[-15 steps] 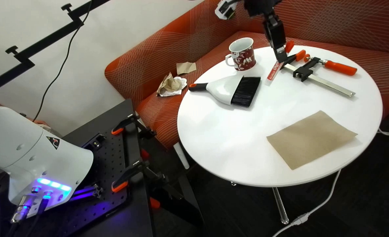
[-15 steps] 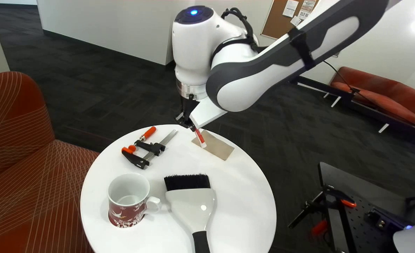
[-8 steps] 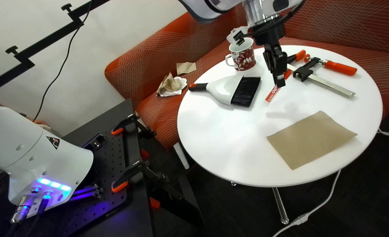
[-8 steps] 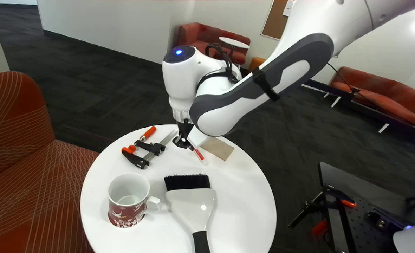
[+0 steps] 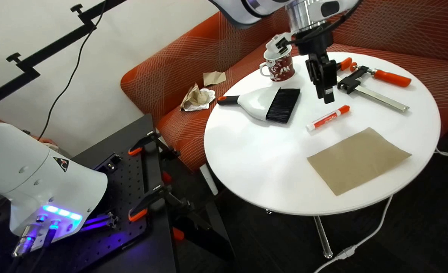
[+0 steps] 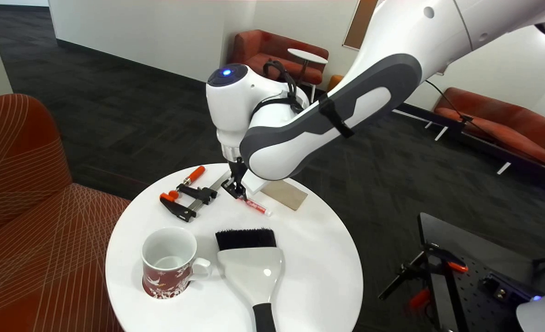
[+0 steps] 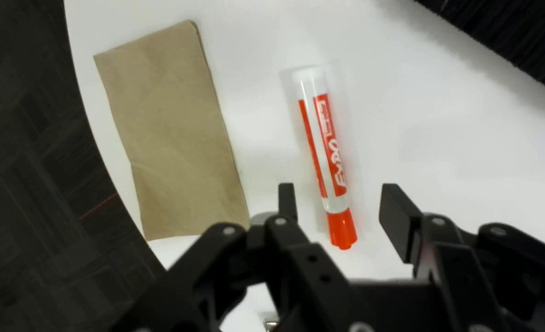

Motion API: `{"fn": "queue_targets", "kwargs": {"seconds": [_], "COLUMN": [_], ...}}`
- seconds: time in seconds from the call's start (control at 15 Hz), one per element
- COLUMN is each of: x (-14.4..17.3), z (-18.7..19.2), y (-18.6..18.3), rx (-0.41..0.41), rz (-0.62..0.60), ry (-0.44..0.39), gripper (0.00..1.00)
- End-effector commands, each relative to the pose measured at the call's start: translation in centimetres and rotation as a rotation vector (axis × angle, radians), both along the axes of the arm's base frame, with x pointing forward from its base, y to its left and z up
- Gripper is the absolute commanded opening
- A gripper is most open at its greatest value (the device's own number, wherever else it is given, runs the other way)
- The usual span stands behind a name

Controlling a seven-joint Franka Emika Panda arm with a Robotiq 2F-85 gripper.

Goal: Remove the orange marker from the red mug

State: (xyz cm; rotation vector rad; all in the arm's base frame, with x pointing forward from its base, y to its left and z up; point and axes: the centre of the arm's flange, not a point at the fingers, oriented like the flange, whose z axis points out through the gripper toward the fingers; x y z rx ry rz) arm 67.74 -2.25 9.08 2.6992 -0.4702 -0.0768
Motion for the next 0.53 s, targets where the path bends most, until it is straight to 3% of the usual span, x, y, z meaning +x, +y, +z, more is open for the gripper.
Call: {"fn": "queue_targets", "kwargs": {"seconds": [0.0, 0.13, 0.4, 0.47], "x": [-0.2, -0.1, 0.4, 1.7], "z": [3.4, 5.0, 7.1, 5.5], "y": [-0.1, -0.2, -0.2, -0.4], "rx": [-0.006, -0.009, -0.011, -0.008], "rz": [-0.012, -0.014, -0.017, -0.005], "ry": [-0.048, -0.08, -0.112, -0.09], "gripper": [0.83, 0.98, 1.0, 1.0]}}
